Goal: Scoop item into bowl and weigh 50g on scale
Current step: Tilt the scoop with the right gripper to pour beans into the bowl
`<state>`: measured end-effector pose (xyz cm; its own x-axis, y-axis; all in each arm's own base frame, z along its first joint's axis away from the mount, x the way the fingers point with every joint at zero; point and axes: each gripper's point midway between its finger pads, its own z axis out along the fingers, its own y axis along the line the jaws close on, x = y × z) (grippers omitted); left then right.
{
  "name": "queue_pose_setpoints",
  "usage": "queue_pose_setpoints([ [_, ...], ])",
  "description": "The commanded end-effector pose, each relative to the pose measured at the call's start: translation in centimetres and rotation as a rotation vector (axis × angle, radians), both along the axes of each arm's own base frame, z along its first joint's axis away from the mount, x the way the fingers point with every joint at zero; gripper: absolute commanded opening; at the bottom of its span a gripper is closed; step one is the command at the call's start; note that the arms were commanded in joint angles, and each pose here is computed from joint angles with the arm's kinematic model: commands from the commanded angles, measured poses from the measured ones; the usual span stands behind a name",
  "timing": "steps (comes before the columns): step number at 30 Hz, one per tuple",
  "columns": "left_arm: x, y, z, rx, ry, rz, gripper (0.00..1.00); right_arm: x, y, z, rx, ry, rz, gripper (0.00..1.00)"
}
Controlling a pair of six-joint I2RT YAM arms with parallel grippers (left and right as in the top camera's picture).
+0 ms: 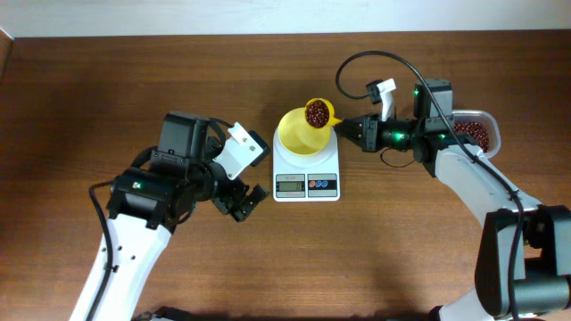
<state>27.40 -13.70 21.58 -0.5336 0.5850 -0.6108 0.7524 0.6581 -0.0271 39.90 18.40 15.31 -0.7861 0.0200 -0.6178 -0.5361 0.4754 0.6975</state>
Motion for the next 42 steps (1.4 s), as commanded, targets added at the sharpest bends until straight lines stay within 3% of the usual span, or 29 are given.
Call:
queue_pose_setpoints([
  [1,0.3,0.0,0.9,-0.004,-0.031,-0.008,0.99,-0.2,0.3,1.5,-0.031,-0.141,0.049,0.04],
  [20,0.3,0.0,0.9,-0.004,-0.031,-0.008,0.99,0.0,0.8,0.9,-0.145,-0.352,0.122,0.04],
  [36,0.3,0.0,0.9,-0.004,-0.031,-0.008,0.99,-0.7,1.3,1.3,-0.096,-0.352,0.164,0.04],
  [38,0.3,0.0,0.9,-0.004,-0.031,-0.008,0.99,-0.1,0.8,0.0,-0.161,-0.362,0.143,0.04],
  [41,0.3,0.0,0.9,-0.004,-0.031,-0.008,0.99,-1.4,1.9,2.1,-0.040,-0.413,0.233,0.04],
  [42,0.3,0.0,0.9,-0.004,-0.031,-0.008,0.99,-0.7,1.5,1.2,-0.097,-0.403,0.194,0.04],
])
